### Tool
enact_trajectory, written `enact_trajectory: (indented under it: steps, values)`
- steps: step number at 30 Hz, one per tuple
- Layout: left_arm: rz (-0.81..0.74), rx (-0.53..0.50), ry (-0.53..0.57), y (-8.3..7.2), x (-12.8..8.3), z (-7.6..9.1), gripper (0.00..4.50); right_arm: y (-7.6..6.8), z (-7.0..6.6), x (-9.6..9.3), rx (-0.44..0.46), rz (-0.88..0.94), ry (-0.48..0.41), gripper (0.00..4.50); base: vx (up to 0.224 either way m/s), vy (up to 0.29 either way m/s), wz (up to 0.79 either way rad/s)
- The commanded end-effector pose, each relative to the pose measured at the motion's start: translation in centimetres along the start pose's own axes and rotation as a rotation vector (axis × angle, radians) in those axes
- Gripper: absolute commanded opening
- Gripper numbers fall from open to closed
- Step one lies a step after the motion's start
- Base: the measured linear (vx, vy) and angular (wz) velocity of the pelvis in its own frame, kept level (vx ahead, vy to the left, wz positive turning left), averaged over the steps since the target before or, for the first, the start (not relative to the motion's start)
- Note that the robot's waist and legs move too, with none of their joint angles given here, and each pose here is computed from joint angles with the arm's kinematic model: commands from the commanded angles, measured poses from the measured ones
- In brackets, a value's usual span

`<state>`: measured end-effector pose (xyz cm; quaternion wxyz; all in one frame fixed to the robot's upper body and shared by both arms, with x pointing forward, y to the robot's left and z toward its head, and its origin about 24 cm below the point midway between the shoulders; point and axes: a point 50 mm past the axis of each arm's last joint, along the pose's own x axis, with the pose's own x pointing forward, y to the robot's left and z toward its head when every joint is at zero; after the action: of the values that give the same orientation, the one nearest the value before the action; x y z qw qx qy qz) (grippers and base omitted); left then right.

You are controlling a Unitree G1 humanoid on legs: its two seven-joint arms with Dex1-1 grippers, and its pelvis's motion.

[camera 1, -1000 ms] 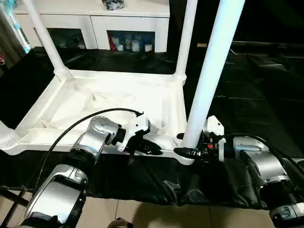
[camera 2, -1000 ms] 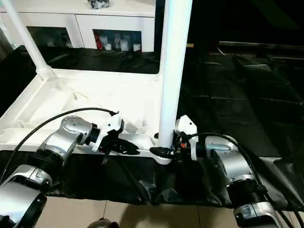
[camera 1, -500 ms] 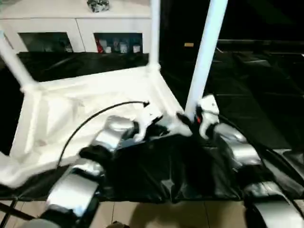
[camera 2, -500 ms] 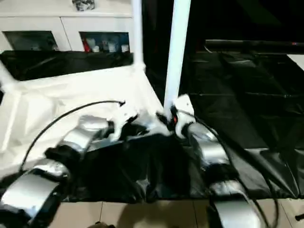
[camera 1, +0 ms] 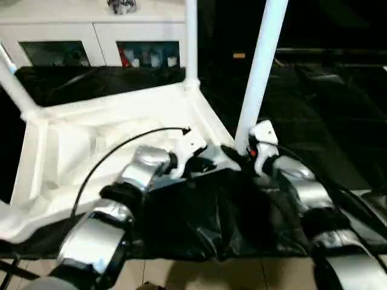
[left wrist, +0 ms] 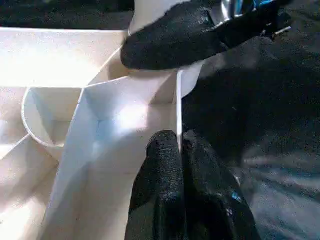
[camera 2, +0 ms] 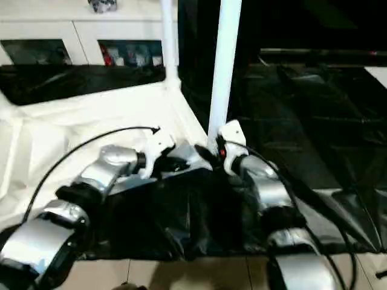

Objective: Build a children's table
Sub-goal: Rotate leg to tighten

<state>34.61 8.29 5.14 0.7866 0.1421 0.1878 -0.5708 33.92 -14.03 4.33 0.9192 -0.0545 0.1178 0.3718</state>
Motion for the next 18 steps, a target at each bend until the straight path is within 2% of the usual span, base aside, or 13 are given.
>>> enact_trajectory:
  steps: [1,5,9,12,18]
  values:
    - [-0.126,0.089,-0.149,-1.0,0.3,2.6,0.00,2.6,-1.3,0.3,0.024,0.230,0.039,3.13,0.000,0.000,0.00]
    - [-0.185,0.085,-0.148,-1.2,-0.3,2.3,0.00,2.8,-1.1,-1.0,0.019,0.357,0.031,3.13,0.000,0.000,0.00]
    - [-0.256,0.083,-0.124,-1.3,-1.0,1.9,0.00,3.3,-1.2,-2.5,0.006,0.499,0.063,3.13,0.000,0.000,0.00]
    - [-0.308,0.084,-0.114,-1.4,-1.6,1.7,0.00,3.7,-1.7,-3.7,0.008,0.604,0.113,2.82,0.000,0.000,0.00]
    - [-0.344,0.085,-0.101,-1.5,-2.1,1.6,0.00,4.1,-1.9,-4.3,0.012,0.658,0.149,2.43,0.000,0.000,0.00]
